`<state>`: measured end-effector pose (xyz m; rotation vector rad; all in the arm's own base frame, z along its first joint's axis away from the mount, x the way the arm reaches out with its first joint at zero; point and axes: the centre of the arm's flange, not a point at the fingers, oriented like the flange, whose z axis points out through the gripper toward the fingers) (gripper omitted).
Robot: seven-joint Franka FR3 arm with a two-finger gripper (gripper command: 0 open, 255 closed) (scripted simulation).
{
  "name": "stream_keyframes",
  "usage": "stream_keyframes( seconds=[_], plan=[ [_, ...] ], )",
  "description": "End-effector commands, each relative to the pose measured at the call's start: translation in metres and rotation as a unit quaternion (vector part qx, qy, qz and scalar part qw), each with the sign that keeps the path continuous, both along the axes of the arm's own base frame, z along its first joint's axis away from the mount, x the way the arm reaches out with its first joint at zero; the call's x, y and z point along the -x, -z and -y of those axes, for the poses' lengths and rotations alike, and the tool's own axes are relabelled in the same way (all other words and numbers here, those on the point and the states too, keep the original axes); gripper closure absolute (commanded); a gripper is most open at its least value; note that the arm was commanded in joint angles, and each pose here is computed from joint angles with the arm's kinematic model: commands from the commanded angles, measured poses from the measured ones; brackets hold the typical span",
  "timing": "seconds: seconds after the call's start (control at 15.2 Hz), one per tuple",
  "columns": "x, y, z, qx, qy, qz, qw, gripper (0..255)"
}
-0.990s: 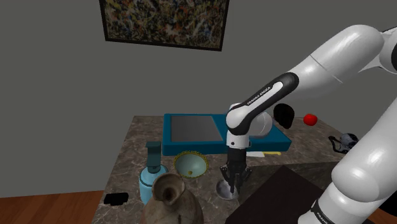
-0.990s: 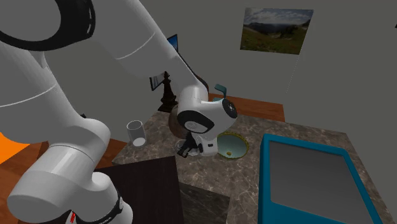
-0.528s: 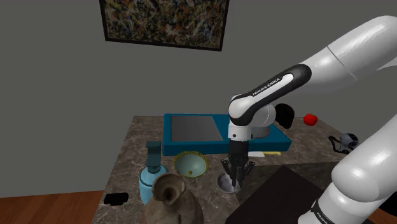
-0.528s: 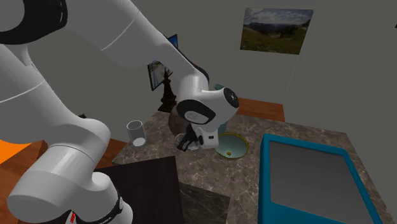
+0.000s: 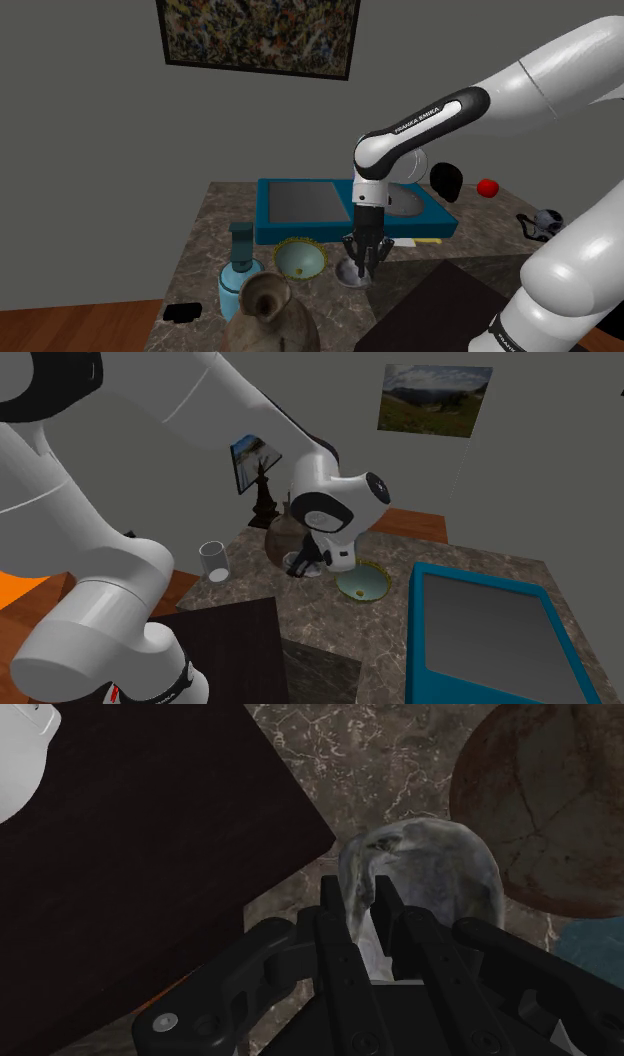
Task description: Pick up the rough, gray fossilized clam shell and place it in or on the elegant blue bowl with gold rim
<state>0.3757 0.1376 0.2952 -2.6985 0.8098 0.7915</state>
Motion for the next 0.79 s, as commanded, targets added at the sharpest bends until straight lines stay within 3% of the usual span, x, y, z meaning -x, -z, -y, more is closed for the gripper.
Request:
stream_keyframes(
  seconds=[0.0, 0.73],
  plan=[
    [-0.026, -0.001, 0.000, 0.000, 0.000, 0.000, 1.0000, 255],
    [-0.171, -0.010, -0.011, 0.000, 0.000, 0.000, 1.0000, 255]
  ],
)
